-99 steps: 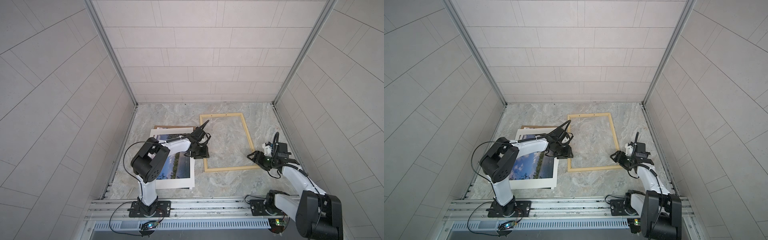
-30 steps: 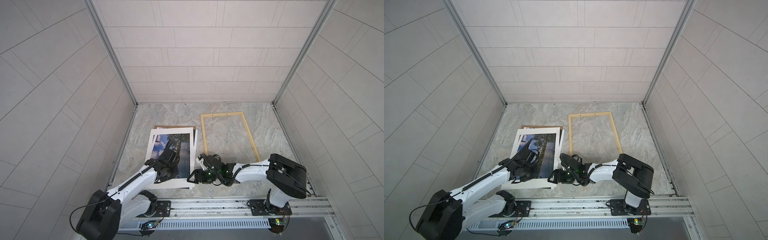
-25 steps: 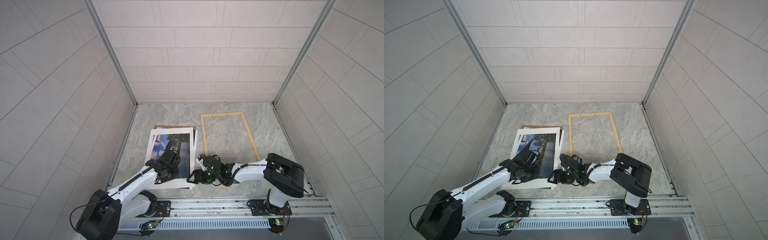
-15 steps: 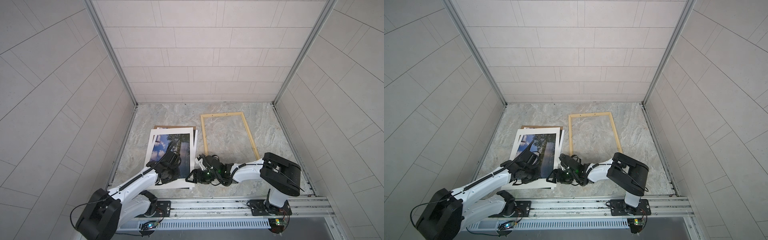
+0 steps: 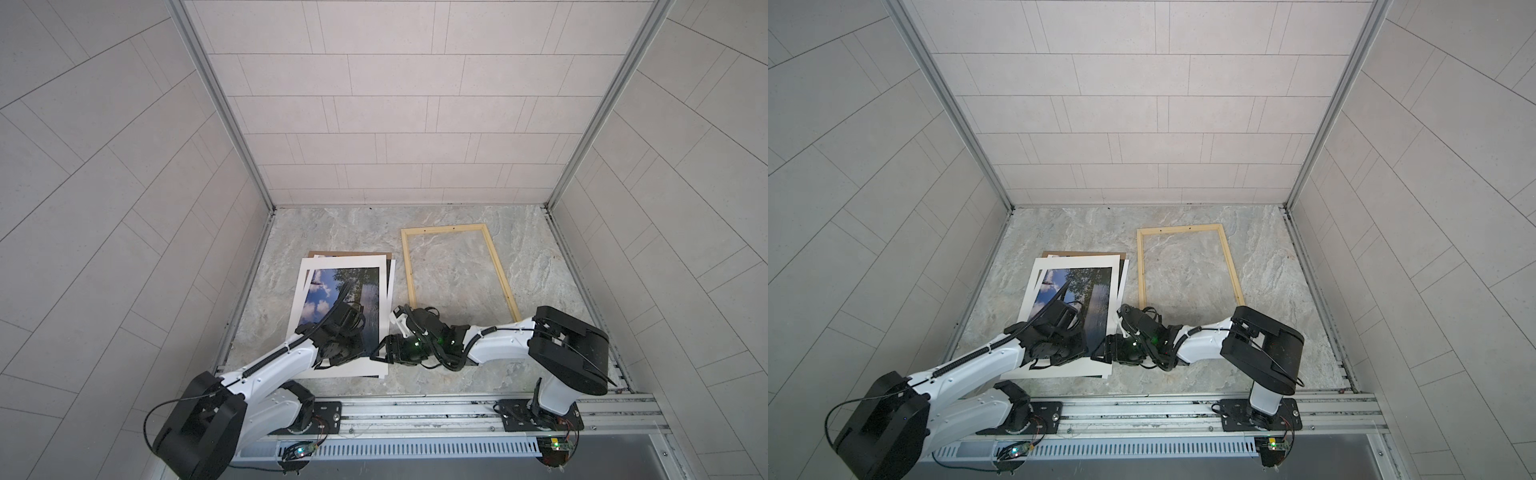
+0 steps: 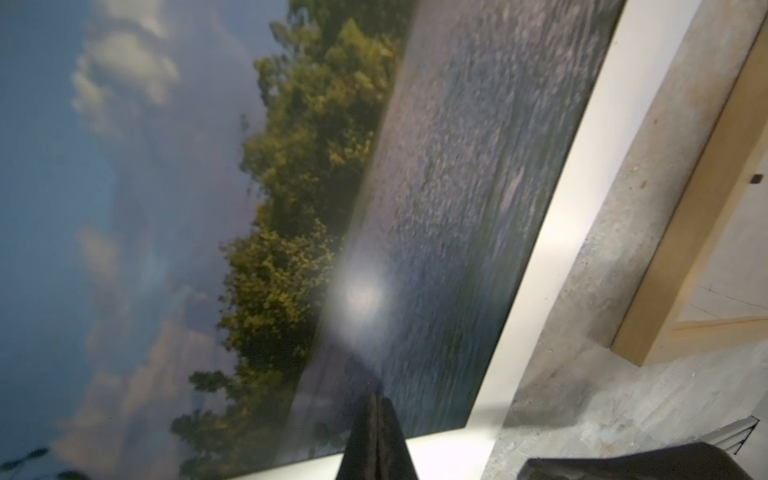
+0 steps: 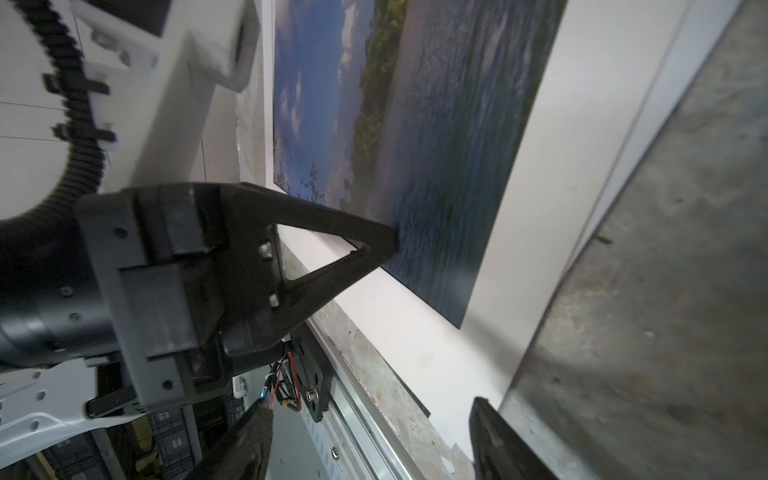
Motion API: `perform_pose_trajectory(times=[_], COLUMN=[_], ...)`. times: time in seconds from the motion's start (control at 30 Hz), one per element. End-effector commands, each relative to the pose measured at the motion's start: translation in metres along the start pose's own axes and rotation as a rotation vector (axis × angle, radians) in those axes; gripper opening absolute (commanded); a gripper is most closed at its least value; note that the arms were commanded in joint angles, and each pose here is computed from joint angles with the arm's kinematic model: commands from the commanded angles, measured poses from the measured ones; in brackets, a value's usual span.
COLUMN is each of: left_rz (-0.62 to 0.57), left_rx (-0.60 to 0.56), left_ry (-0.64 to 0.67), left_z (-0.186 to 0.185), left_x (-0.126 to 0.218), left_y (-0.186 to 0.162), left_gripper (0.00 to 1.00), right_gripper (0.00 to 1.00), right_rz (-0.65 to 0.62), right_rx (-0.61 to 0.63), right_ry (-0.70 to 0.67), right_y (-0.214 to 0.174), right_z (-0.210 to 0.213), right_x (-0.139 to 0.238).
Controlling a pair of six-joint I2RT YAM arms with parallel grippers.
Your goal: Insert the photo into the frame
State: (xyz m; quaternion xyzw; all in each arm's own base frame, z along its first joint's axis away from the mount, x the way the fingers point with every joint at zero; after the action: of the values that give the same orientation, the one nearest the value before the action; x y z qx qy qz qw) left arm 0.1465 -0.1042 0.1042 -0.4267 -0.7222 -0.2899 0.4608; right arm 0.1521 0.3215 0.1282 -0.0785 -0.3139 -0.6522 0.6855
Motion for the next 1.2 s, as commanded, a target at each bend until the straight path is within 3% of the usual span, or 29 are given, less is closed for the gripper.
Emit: perform_pose_trajectory(times=[0.0,0.4,0.6,1.17], left_rz=[0.056,-0.091,-0.006,0.067], left_rx=[0.026,0.010,0.037,0.023], left_ry=[0.117,0.094,0.157,0.173], left_z=[0.025,0.015,0.027,0.030], left_x=[-0.011,0.041,0.028,0.006], left_y=[-0.012,-0.008,-0.017,-0.025], left_gripper=[0.00,0.03,0.02,0.00], right_gripper=[0.72,0.73,0.74,0.72], right_rz=[-0.044,-0.015,0.001,-0.024], right_rx=[-0.010,-0.040,-0.068,-0.105], right_ry=[0.051,-0.042,-0.044,0.064], right_y=[0.011,-0.007,-0.014,-0.006], right_z=[0.014,-0.016,-0.025,-0.012], right_x=[0.004,0.003,-0.001,-0.004])
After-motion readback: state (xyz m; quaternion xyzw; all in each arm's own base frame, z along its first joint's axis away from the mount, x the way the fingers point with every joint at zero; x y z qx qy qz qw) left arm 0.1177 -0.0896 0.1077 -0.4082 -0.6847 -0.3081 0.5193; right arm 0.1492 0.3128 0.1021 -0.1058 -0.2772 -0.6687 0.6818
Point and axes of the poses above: each gripper's point midway between its finger pads, its own x axis back along the fingers, its own z axis along the line the jaws close on, y = z × x, the point moved 10 cm from there along x, back along the fingers, and after that the axes turned 11 degrees about x, right-handed, at the moved point
